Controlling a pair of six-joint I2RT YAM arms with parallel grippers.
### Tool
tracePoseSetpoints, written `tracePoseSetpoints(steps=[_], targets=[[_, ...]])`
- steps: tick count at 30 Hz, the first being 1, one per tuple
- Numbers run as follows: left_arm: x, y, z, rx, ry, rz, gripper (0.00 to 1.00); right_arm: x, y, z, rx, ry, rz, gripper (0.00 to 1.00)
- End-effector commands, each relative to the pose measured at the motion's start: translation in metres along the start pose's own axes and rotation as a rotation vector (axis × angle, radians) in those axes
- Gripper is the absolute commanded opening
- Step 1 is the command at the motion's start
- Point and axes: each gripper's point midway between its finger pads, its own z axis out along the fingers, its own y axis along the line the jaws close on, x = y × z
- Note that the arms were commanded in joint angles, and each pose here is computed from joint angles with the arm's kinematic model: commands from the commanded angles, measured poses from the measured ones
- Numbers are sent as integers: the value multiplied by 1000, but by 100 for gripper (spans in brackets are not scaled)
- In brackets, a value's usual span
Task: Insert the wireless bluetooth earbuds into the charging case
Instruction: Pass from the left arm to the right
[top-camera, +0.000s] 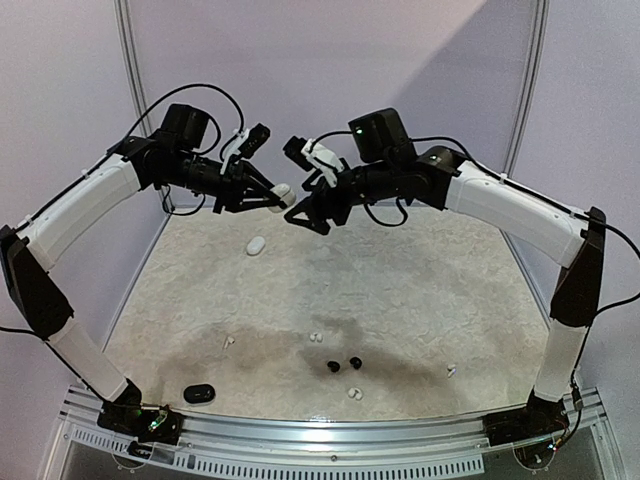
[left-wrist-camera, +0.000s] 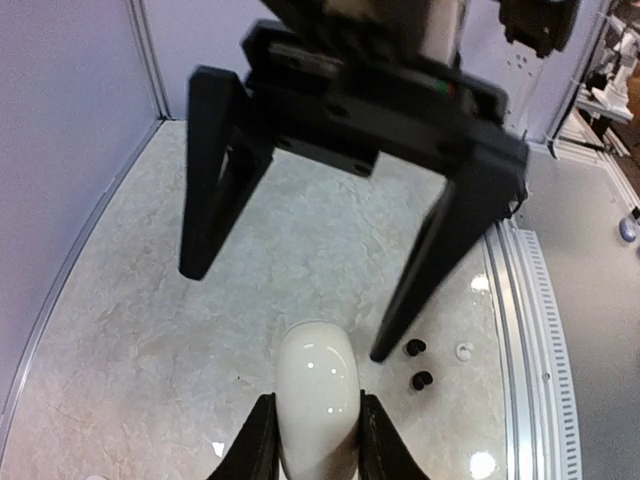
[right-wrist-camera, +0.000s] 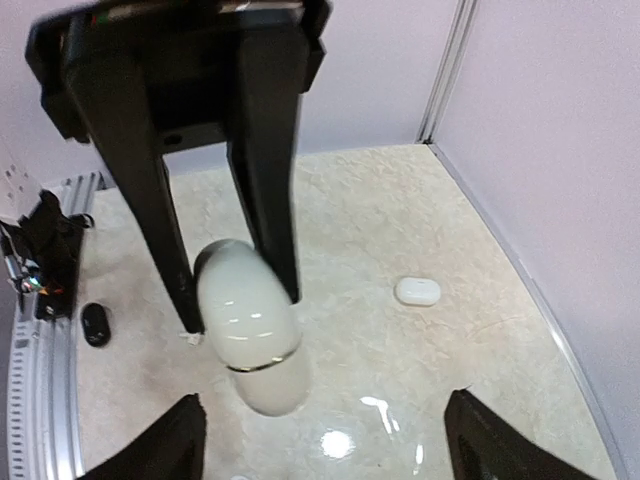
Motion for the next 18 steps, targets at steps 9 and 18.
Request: tracePoseSetpoints(steps=[9,18], targets=[[23,-39,4,144,110,153,0,1,43,-2,-301,-2,139,49],[20,-40,7,143,105,133,0,-3,51,4,-366,-11,153,31]])
